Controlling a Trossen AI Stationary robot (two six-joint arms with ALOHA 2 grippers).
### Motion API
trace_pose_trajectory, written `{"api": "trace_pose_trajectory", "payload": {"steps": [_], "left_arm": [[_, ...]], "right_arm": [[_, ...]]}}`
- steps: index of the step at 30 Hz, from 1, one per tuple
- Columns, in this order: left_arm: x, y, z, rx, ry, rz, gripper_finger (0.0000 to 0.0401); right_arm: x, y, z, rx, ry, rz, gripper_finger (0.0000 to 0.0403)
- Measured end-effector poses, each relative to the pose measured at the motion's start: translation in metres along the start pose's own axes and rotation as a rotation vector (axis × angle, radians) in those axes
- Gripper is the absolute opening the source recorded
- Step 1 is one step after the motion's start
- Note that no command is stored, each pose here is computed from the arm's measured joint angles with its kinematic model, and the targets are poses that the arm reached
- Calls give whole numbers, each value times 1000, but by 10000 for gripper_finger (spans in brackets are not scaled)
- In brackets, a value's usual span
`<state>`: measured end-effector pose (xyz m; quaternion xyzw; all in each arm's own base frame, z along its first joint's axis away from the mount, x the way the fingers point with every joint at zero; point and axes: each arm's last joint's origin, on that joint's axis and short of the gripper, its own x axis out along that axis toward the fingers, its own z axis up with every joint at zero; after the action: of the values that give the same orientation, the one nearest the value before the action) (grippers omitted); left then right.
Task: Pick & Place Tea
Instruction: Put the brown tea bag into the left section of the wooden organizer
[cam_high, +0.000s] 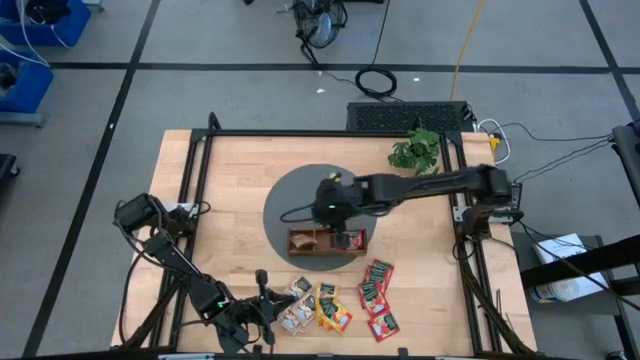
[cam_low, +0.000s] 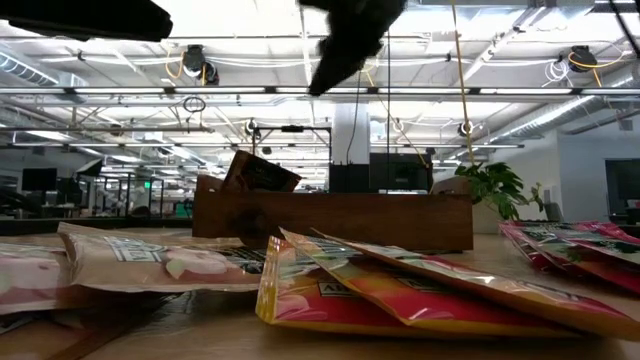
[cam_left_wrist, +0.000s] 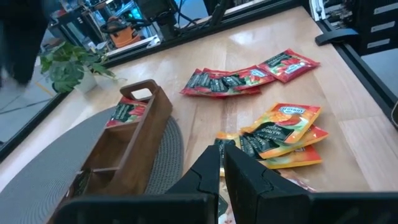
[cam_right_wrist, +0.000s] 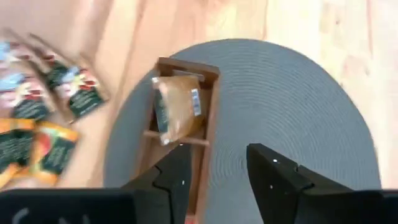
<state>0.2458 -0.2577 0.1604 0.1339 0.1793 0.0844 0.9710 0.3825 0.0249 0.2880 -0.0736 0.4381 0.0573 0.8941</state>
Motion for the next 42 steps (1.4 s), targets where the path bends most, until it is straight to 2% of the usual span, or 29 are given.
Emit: {"api": "trace_pose_trajectory", "payload": {"steps": [3, 5, 9, 13, 16, 19, 21, 25, 28, 35, 38, 42], "left_arm": [[0, 0, -1, -13, 5, 1, 31], [0, 0, -1, -21, 5, 1, 31], [1, 2, 1, 3, 0, 32, 31], [7, 16, 25, 38, 3, 131, 31], [18, 39, 37, 49, 116, 127, 31], [33, 68, 47, -61, 271, 60, 31], [42, 85, 49, -80, 362, 31, 31], [56, 105, 50, -19, 468, -36, 31], [63, 118, 58, 21, 488, -31, 31], [70, 139, 83, -48, 573, -77, 38], [69, 146, 81, -50, 645, -103, 68], [65, 149, 71, -46, 747, -99, 132]], "right_arm": [[-25, 21, -16, -17, -105, 23, 124], [-39, 37, -36, -34, -183, 33, 109], [-38, 68, -99, -31, -317, -4, 60], [-31, 86, -164, -29, -494, 42, 7], [-27, 84, -203, -10, -644, 51, 10], [-31, 77, -227, -25, -796, 22, 5], [-33, 71, -240, -32, -839, -12, 1], [-34, 60, -250, -7, -829, -69, 2], [-32, 56, -254, -3, -782, -88, 1], [-40, 54, -249, -2, -859, -103, 1], [-43, 54, -248, 7, -884, -101, 1], [-42, 54, -249, 23, -865, -91, 1]]}}
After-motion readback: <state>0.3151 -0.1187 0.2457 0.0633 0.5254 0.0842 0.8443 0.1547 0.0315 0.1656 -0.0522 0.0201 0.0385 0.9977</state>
